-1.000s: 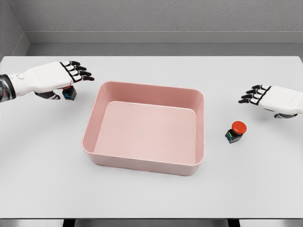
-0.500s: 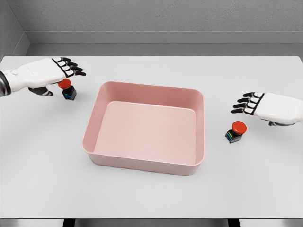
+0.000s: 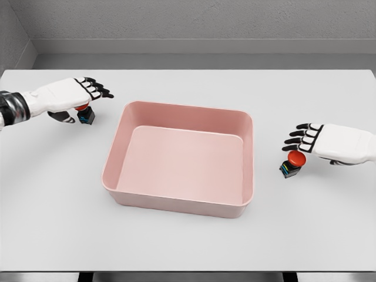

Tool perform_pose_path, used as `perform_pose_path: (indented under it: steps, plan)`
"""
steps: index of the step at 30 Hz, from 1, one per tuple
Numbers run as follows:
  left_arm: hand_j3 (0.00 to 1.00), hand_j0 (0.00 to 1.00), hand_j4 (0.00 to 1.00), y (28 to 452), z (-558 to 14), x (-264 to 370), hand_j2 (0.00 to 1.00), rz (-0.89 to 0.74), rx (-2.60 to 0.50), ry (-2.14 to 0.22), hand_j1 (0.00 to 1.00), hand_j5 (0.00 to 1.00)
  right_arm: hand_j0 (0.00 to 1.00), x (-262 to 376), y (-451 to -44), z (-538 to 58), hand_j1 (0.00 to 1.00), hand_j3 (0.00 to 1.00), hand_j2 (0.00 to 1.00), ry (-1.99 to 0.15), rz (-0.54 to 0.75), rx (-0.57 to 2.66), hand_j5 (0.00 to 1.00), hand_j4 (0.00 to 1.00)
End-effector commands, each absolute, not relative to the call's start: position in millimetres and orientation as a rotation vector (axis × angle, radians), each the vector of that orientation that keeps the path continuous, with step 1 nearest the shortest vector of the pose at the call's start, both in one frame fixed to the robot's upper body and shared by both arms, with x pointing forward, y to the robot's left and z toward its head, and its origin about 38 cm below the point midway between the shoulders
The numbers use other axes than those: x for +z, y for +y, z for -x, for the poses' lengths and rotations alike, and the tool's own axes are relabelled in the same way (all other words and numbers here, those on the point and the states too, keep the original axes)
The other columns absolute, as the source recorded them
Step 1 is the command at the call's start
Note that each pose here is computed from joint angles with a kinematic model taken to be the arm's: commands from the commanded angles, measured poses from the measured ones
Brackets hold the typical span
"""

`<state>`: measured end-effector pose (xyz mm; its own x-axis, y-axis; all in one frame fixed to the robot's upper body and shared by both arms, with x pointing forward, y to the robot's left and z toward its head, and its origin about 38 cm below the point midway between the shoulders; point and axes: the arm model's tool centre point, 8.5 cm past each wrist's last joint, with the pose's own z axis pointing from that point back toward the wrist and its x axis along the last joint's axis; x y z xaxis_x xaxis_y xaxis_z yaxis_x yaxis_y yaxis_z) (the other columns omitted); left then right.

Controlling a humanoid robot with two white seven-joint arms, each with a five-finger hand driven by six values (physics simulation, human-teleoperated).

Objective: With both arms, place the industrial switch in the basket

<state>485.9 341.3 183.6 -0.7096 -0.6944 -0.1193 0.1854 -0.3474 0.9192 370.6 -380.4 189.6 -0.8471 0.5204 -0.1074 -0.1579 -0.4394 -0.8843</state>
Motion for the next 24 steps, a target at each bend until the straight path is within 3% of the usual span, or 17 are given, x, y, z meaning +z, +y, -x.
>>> perform_pose_path:
  steps: [1, 24]
  plan:
    - [1.00, 1.00, 1.00, 342, -487, 182, 1.00, -0.686, -2.081, -1.329, 1.00, 1.00, 1.00, 192, -378, -371, 1.00, 1.00, 1.00, -1.376, 0.516, 2.301, 1.00, 1.00]
    - [0.98, 0.98, 0.98, 355, -493, 167, 0.98, -0.680, -2.039, -1.271, 0.98, 0.98, 1.00, 190, -350, -358, 1.00, 1.00, 1.00, -1.437, 0.429, 2.346, 1.00, 1.00]
